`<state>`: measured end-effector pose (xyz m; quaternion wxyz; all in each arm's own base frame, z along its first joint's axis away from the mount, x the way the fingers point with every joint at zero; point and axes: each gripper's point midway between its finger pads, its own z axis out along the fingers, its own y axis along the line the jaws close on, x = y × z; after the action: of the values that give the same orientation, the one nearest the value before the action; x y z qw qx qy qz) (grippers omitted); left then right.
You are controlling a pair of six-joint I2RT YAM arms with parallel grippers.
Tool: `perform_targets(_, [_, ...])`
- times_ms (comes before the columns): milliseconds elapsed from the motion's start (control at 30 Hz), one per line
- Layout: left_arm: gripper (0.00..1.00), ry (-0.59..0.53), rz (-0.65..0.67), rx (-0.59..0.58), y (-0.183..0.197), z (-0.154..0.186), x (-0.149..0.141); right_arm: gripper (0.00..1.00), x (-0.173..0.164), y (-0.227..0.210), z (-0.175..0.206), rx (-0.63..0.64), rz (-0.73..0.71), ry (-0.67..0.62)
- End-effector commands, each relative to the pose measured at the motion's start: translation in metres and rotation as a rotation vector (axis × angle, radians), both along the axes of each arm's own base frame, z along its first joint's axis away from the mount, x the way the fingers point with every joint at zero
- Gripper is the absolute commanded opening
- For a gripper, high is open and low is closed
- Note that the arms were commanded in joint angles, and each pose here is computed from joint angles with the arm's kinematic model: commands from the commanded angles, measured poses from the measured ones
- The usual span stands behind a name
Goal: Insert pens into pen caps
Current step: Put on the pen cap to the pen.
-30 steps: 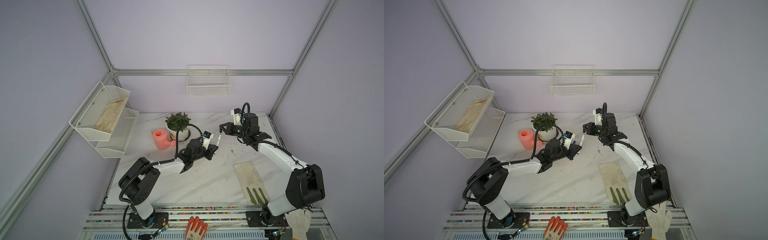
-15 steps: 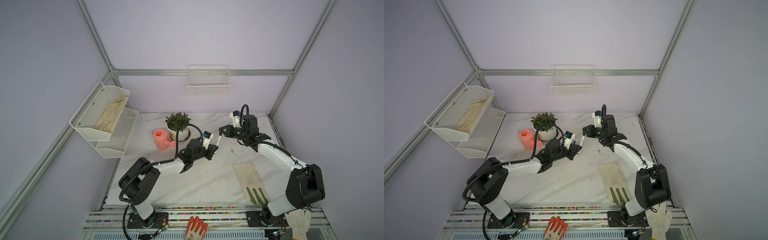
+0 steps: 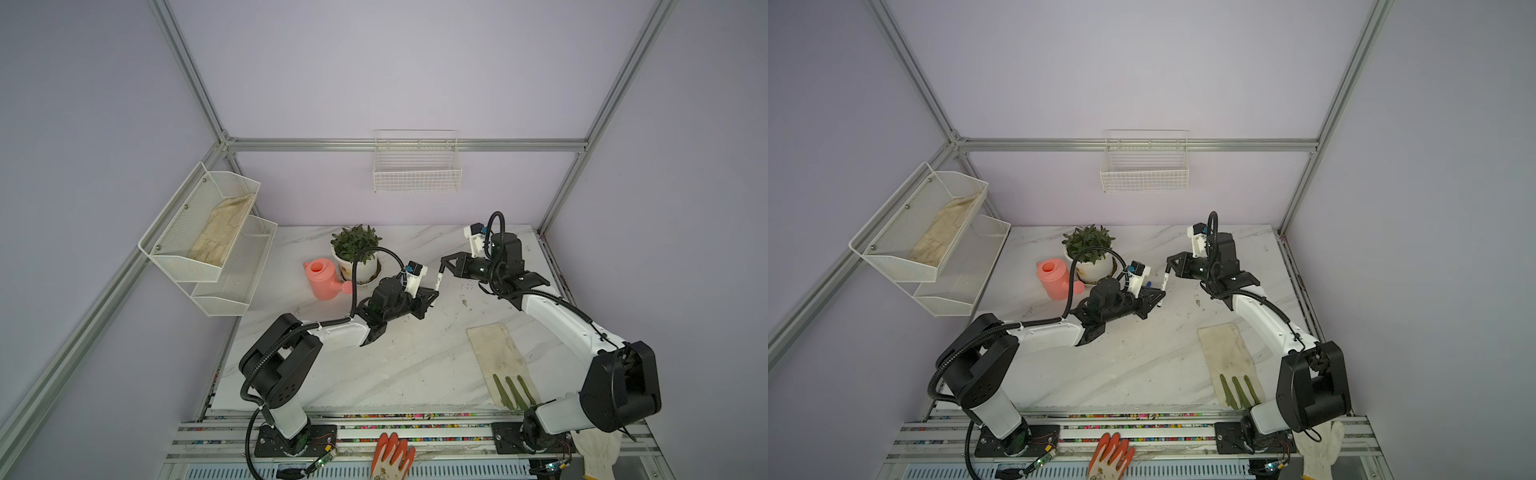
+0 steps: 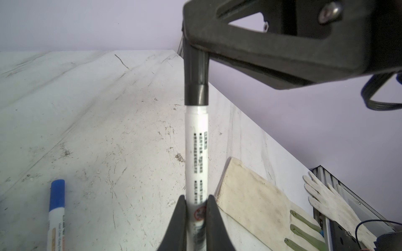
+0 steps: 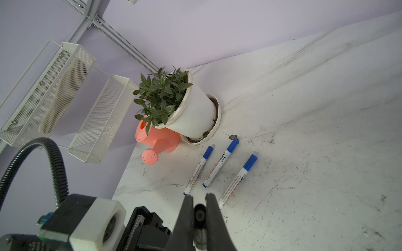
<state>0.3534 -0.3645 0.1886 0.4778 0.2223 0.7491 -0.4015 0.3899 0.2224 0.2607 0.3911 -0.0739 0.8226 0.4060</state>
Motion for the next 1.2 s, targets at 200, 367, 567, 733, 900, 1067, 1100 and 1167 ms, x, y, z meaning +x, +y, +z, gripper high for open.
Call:
perform_targets(200, [0.0, -0.355, 0.138, -0.091, 0.01, 0.1, 0.044, 0.02, -0.034, 0.01, 0.011, -0.023, 0.156, -0.018])
perform_targets(367, [0.0, -0.463, 0.168, -0.086, 0.016, 0.114, 0.043, 0.06, -0.033, 0.007, 0.013, -0.059, 0.15, -0.041])
perform_targets(567, [0.0, -0.513, 0.155, -0.07, 0.016, 0.113, 0.038, 0.11, -0.028, 0.008, 0.025, -0.044, 0.136, -0.075])
perform_targets(733, [0.0, -0.509, 0.139, -0.054, 0.012, 0.101, 0.032, 0.28, -0.025, 0.008, 0.036, -0.037, 0.128, -0.1])
perform_targets(900, [0.0, -0.485, 0.125, -0.044, 0.009, 0.087, 0.024, 0.5, -0.022, 0.001, 0.054, -0.018, 0.062, -0.15])
perform_targets(1067, [0.0, -0.459, 0.113, -0.043, 0.007, 0.078, 0.017, 0.52, -0.023, 0.003, 0.056, -0.011, 0.078, -0.152])
perform_targets(1100, [0.0, -0.459, 0.111, -0.043, 0.007, 0.078, 0.016, 0.52, -0.023, 0.005, 0.056, -0.01, 0.084, -0.152])
perform_targets(1167, [0.0, -0.46, 0.11, -0.046, 0.008, 0.079, 0.015, 0.5, -0.023, 0.009, 0.057, -0.003, 0.096, -0.154])
